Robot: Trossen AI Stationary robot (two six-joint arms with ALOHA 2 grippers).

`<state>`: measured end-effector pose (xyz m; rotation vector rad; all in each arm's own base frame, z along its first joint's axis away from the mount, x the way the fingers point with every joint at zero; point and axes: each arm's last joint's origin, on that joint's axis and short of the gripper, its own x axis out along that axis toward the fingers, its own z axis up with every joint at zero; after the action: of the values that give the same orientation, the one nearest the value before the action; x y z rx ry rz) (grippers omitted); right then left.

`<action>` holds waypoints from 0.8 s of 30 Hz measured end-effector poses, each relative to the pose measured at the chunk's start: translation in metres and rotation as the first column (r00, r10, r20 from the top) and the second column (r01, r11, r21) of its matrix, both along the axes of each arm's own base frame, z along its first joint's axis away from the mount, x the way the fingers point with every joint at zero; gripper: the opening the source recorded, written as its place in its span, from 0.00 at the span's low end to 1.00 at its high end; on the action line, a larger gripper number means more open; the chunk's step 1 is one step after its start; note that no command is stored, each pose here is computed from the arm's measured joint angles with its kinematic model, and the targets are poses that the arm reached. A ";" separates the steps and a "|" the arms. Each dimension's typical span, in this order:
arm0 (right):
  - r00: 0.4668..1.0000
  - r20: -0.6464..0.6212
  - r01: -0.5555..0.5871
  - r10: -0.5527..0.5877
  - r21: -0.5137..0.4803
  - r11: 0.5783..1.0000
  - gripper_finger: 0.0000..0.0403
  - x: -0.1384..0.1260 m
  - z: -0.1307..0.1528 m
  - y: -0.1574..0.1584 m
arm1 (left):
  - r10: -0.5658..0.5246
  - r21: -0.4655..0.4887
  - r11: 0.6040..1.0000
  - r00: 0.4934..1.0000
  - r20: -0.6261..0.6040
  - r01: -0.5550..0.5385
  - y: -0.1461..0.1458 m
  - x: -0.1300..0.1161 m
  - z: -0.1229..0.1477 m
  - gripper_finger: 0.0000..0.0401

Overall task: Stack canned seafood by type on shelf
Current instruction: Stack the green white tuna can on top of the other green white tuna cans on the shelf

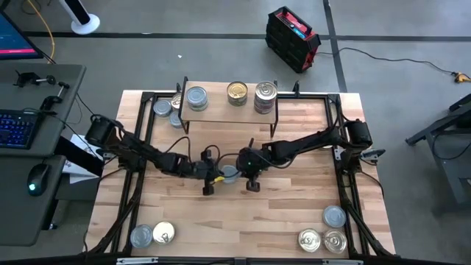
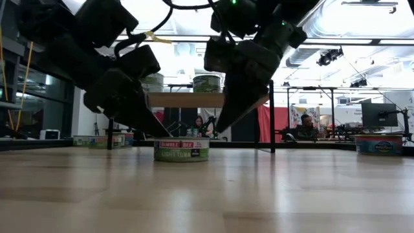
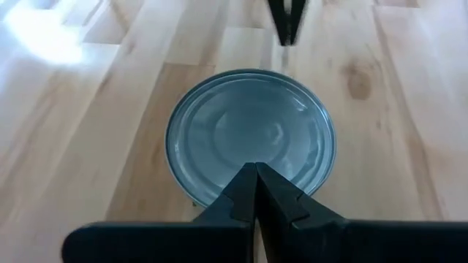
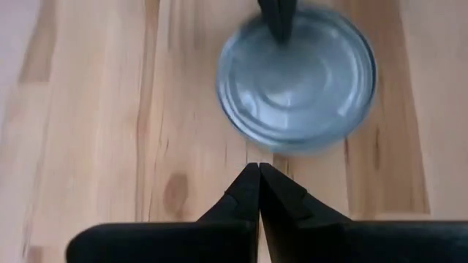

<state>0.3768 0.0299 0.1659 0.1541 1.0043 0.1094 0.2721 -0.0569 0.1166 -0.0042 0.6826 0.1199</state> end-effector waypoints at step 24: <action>0.987 -0.012 -0.159 0.159 -0.121 0.980 0.00 0.006 -0.020 -0.019 | -0.091 0.033 0.995 0.995 0.047 0.090 0.021 -0.032 0.020 0.00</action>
<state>0.3825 0.0112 0.1459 -0.0379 1.0214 0.1932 0.2398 -0.0356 0.1364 0.0529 0.6319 0.0429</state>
